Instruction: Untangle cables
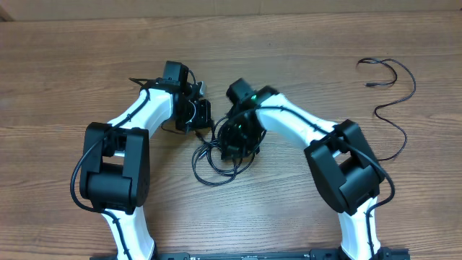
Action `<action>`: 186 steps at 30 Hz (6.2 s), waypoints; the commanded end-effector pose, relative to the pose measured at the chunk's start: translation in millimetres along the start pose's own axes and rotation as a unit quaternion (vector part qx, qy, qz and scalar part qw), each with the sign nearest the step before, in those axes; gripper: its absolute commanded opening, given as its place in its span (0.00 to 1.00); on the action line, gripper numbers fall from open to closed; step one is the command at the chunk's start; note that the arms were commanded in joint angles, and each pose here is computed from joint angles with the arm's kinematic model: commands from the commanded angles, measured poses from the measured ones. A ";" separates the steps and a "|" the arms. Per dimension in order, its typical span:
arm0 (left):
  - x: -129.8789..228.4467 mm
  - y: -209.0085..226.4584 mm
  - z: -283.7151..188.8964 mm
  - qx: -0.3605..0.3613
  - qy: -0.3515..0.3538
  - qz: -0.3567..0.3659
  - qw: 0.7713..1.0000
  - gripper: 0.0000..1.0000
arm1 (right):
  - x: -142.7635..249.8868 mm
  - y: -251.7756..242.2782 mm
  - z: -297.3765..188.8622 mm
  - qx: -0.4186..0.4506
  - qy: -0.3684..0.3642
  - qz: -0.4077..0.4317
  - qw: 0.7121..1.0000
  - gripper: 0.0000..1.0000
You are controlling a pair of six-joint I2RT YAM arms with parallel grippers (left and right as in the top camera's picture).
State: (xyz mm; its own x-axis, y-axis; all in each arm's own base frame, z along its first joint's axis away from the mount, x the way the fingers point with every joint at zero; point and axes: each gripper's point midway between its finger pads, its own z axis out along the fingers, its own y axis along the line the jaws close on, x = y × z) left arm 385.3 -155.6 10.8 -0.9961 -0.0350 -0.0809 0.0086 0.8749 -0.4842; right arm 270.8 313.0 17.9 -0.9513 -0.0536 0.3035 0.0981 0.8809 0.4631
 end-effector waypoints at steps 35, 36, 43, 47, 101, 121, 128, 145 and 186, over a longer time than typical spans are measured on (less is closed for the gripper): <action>6.0 -15.8 -26.3 0.018 0.041 0.031 0.999 0.04 | -73.5 -12.0 -32.1 -0.059 -0.114 -0.080 0.988 0.15; 3.1 -18.2 -26.8 0.019 0.036 0.029 0.999 0.04 | -75.3 -14.0 -33.9 -0.060 -0.116 -0.077 0.988 0.17; 0.7 -19.7 -17.7 0.007 0.029 0.027 0.999 0.04 | -70.8 -7.4 -39.3 -0.101 -0.096 -0.075 0.987 0.28; 9.6 -15.9 -11.0 -0.007 0.041 0.017 0.999 0.04 | -68.6 -5.6 -37.7 -0.101 -0.093 -0.077 0.988 0.30; 50.8 -11.5 2.6 -0.038 0.104 0.074 0.991 0.04 | -81.4 -26.3 -24.0 -0.035 -0.125 -0.071 0.989 0.23; 63.7 -50.3 -3.3 0.104 0.117 0.209 0.965 0.04 | -60.1 8.7 -49.5 -0.206 -0.049 -0.104 0.972 0.24; 64.3 -56.3 -4.5 0.125 0.111 0.243 0.955 0.04 | -58.8 8.1 -48.8 -0.207 -0.044 -0.093 0.973 0.27; 62.6 -59.1 -7.8 0.143 0.107 0.234 0.956 0.04 | -60.5 -4.1 -39.8 -0.163 -0.050 -0.059 0.984 0.04; 51.7 -57.0 -0.4 0.116 0.086 0.265 0.953 0.10 | -79.1 -31.8 -59.5 -0.164 -0.074 -0.040 0.983 0.30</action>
State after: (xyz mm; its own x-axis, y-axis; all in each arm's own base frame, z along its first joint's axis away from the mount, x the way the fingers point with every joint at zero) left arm 333.1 -205.0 35.7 -0.8584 0.4625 -0.2217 0.4920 0.6201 -0.6111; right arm 360.1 259.4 28.4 -0.9899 -0.0308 0.1383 0.0816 0.6739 0.7343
